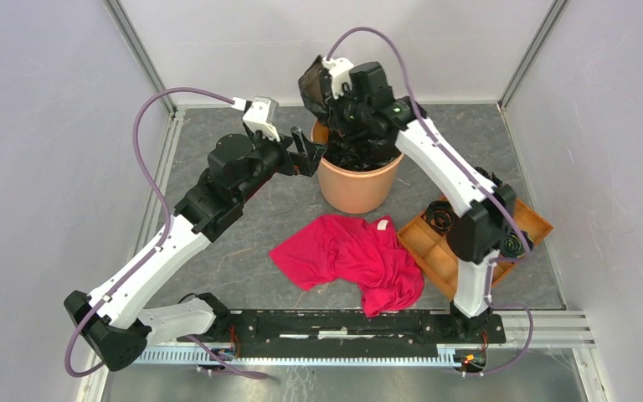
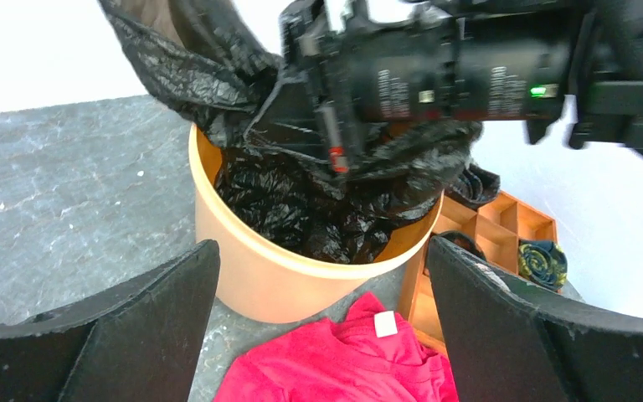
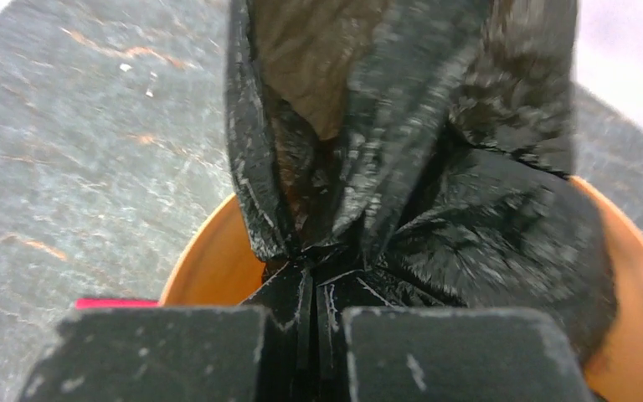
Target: Put the trash bags into the trash bin
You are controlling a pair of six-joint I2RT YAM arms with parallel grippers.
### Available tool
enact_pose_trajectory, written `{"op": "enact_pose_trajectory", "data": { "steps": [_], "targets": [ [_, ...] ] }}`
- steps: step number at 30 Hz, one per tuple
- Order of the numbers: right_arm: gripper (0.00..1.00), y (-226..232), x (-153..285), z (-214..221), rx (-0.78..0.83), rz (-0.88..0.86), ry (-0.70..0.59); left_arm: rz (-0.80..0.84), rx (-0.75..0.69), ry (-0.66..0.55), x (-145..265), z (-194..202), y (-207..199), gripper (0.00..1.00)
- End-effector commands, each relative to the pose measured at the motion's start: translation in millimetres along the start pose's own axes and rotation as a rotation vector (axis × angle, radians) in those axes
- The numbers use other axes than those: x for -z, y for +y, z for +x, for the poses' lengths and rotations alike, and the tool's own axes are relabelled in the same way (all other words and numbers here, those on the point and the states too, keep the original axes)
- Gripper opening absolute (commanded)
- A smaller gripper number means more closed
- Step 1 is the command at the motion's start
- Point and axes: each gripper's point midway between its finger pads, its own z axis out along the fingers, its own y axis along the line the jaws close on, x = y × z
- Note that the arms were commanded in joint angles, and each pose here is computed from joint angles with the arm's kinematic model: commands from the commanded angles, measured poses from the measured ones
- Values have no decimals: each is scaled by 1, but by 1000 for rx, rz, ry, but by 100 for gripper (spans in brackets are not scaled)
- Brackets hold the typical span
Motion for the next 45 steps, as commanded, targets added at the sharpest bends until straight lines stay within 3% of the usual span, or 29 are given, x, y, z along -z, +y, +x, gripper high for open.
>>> {"op": "enact_pose_trajectory", "data": {
  "steps": [1,4,7,8,12,16,21,27,30,34,39,41,45],
  "targets": [
    [1,-1,-4,-11,-36,34,4,-67,57,-2,-1,5,12,100],
    [1,-3,16,-21,-34,83,-65,-76,149,1,0,5,16,99],
    [1,-11,27,-9,-38,136,-85,34,362,53,-11,6,13,93],
    [1,-13,30,-6,-37,152,-92,62,470,76,-21,7,22,89],
    [1,-6,36,-5,-29,118,-123,203,654,110,-41,-1,22,71],
    [1,2,44,-8,-23,74,-170,267,643,61,-53,-33,11,72],
    [1,4,48,-8,-19,65,-199,164,662,32,-70,-35,21,76],
    [2,8,46,-10,-14,43,-198,200,638,20,-86,-32,-1,85],
    [2,9,49,-13,-13,40,-211,181,649,34,-99,-25,-1,76],
    [3,11,51,-14,-14,30,-217,173,652,64,-114,-16,1,53],
    [21,9,59,-12,18,39,-218,183,571,111,-123,-16,-2,14],
    [40,4,66,-9,56,70,-209,166,541,126,-117,-9,4,4],
    [82,-9,96,-9,65,126,-191,186,477,136,-98,-1,12,2]
  ]
}}
